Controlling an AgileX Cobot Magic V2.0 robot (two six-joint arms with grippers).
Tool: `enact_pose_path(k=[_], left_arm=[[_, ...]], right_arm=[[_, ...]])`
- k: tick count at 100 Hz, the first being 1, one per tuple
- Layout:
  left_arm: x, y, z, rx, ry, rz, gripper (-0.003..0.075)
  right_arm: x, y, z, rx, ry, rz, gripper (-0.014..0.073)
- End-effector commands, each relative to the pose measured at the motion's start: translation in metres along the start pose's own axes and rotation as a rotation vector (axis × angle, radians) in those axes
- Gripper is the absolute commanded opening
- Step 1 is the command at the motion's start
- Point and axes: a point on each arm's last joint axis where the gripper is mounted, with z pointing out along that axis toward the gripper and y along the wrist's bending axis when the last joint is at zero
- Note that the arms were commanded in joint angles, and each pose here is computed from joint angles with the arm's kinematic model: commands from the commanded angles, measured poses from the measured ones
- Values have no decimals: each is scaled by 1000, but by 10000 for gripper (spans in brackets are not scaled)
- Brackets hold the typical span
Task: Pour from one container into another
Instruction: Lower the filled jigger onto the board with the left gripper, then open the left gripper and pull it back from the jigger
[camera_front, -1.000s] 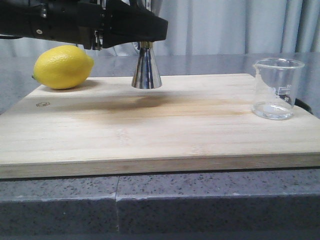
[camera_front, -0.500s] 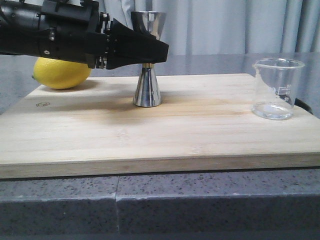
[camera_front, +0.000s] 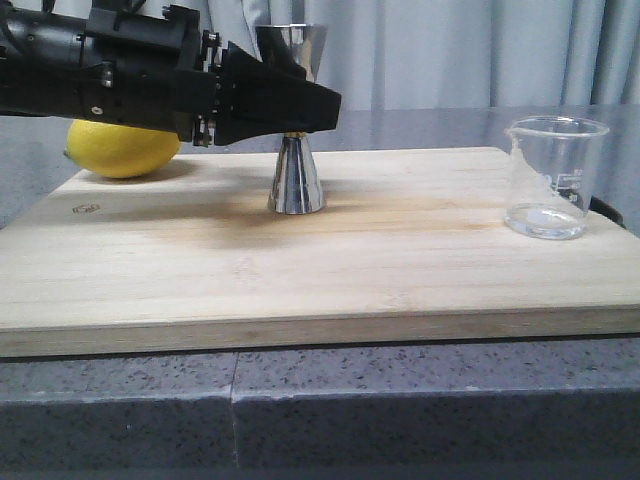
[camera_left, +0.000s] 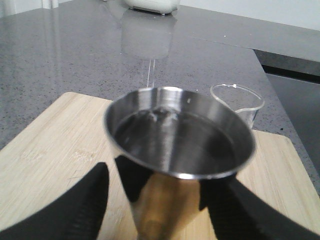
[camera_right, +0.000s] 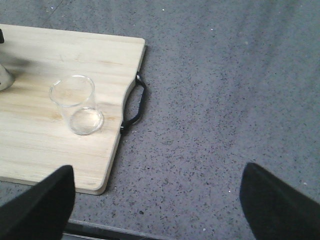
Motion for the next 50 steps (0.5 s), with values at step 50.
enact_pose_path(k=[50], left_arm=[[-78,-53,-45,-176,300,81,558]], right_arm=[[-13,-2,-5,9,-88,-21,585]])
